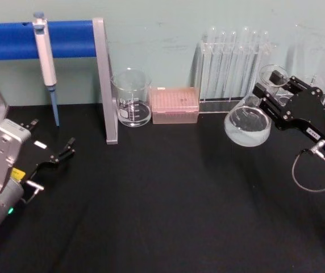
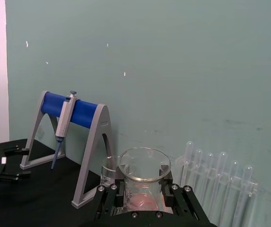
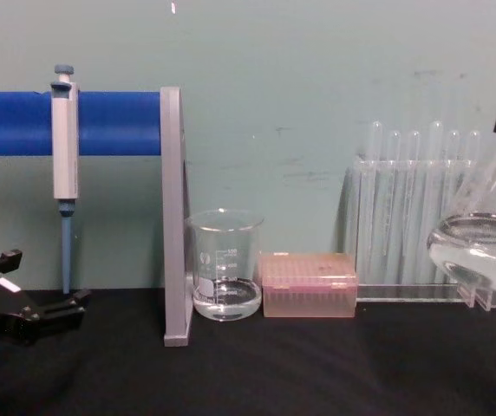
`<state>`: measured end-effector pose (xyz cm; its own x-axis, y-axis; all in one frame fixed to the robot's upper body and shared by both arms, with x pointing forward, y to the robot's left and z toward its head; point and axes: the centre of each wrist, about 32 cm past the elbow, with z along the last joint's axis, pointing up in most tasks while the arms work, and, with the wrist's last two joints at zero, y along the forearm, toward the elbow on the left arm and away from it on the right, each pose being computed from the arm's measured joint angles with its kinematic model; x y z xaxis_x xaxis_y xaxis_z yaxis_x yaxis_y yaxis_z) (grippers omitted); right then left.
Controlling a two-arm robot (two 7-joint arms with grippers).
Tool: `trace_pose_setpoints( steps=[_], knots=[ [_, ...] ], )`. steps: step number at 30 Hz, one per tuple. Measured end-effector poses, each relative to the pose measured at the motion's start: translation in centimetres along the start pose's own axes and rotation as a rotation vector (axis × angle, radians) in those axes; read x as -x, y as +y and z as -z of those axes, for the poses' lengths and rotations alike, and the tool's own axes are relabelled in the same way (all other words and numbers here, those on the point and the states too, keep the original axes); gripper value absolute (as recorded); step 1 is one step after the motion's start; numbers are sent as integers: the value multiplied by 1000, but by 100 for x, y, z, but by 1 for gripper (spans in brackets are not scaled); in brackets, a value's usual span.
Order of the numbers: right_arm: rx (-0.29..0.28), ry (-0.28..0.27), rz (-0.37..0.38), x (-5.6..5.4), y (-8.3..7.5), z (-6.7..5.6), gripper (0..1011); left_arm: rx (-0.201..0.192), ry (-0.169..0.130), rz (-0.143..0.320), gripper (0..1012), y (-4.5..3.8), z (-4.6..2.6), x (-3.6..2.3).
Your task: Grasp the erlenmeyer flask with one hand, shake it three times, then place it back.
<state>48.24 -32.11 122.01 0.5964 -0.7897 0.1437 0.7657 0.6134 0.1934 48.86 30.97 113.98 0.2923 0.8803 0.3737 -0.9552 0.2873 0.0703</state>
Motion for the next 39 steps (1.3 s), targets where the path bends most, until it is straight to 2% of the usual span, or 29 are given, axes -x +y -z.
trace_pose_setpoints(
  steps=[7, 11, 16, 17, 20, 28, 39],
  knots=[
    [-1, 6, -1, -8, 15, 18, 448, 0, 0, 0, 1001, 0, 0, 0],
    [0, 16, -32, 4, 83, 37, 448, 0, 0, 0, 1001, 0, 0, 0],
    [-5, 43, -113, 64, 277, 78, 448, 0, 0, 0, 1001, 0, 0, 0],
    [-5, 43, -113, 64, 277, 78, 448, 0, 0, 0, 1001, 0, 0, 0],
    [-11, 61, -179, 126, 430, 97, 448, 0, 0, 0, 1001, 0, 0, 0],
    [-8, 96, -304, 268, 698, 138, 448, 0, 0, 0, 1001, 0, 0, 0],
    [18, 126, -406, 398, 885, 195, 449, 0, 0, 0, 1001, 0, 0, 0]
  ],
)
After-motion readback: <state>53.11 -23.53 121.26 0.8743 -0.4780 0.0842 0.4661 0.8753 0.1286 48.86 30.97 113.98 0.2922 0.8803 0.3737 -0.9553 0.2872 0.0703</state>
